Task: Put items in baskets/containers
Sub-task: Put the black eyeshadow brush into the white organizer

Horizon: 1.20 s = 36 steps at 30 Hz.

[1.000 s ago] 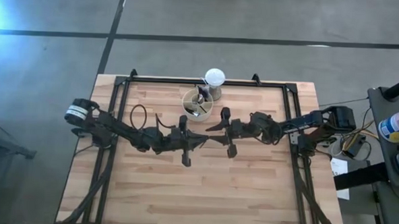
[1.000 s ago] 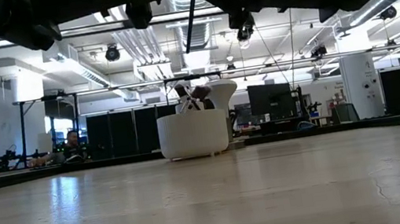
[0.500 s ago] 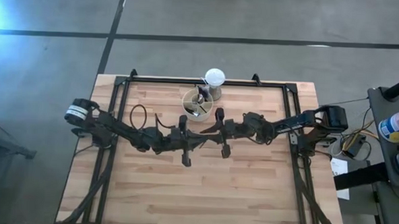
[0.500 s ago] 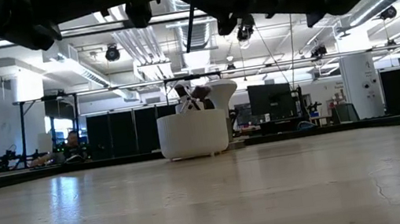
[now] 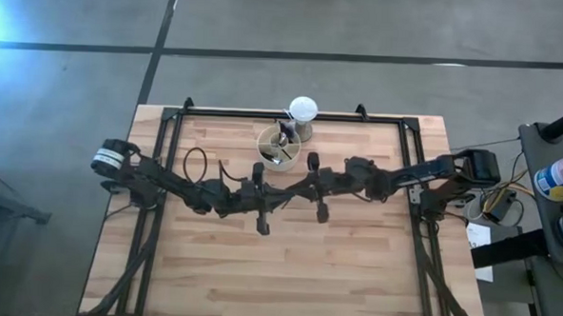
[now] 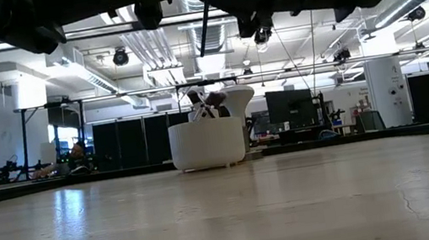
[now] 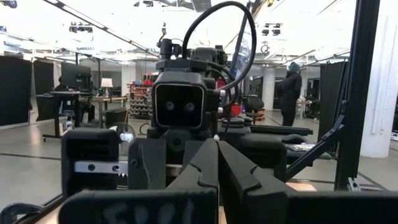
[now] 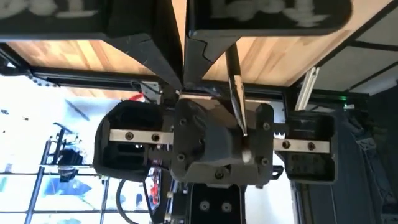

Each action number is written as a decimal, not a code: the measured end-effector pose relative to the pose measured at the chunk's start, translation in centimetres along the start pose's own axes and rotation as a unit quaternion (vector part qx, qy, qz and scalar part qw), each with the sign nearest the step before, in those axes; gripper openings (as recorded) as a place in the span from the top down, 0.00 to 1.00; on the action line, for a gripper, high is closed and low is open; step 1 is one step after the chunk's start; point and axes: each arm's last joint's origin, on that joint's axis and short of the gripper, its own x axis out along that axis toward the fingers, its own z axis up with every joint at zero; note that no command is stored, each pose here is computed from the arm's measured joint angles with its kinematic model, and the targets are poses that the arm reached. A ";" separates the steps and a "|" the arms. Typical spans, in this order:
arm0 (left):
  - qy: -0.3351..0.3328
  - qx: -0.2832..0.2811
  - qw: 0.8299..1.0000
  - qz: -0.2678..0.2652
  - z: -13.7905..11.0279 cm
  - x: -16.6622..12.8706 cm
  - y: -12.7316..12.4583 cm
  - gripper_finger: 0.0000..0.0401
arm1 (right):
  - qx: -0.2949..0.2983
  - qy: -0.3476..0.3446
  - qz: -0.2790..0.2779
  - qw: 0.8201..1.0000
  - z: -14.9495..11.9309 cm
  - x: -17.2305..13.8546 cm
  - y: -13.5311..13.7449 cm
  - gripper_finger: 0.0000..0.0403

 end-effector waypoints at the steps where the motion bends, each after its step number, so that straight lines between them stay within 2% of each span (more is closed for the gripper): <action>1: 0.000 0.000 1.000 0.000 0.0 0.0 0.0 1.00 | 0.000 0.006 0.000 1.000 0.1 -0.1 0.0 0.97; 6: 0.000 0.002 1.000 0.000 0.0 0.0 0.0 1.00 | -0.004 0.050 0.000 0.999 0.7 -1.0 0.3 0.90; 12: 0.000 0.005 1.000 0.000 0.0 0.0 0.0 1.00 | 0.000 0.060 0.023 0.998 1.4 -1.7 0.9 0.77; 18: 0.000 0.006 1.000 0.000 0.0 0.0 0.0 1.00 | -0.004 0.035 0.039 0.999 1.6 -1.3 1.6 0.67; 23: 0.000 0.006 1.000 0.000 0.0 0.0 0.0 1.00 | 0.003 0.008 0.029 1.000 1.8 -1.1 1.4 0.64; 26: -0.001 0.006 1.000 0.000 0.0 0.0 0.0 1.00 | 0.002 0.015 0.027 1.000 1.2 -0.8 1.4 0.65; 29: -0.002 0.006 1.000 0.001 0.0 0.0 0.0 1.00 | 0.000 0.015 0.016 1.000 1.1 -0.3 1.2 0.70; 36: -0.004 0.006 1.000 0.002 0.1 0.0 0.0 1.00 | -0.020 0.014 0.017 1.000 1.2 -0.3 1.3 0.93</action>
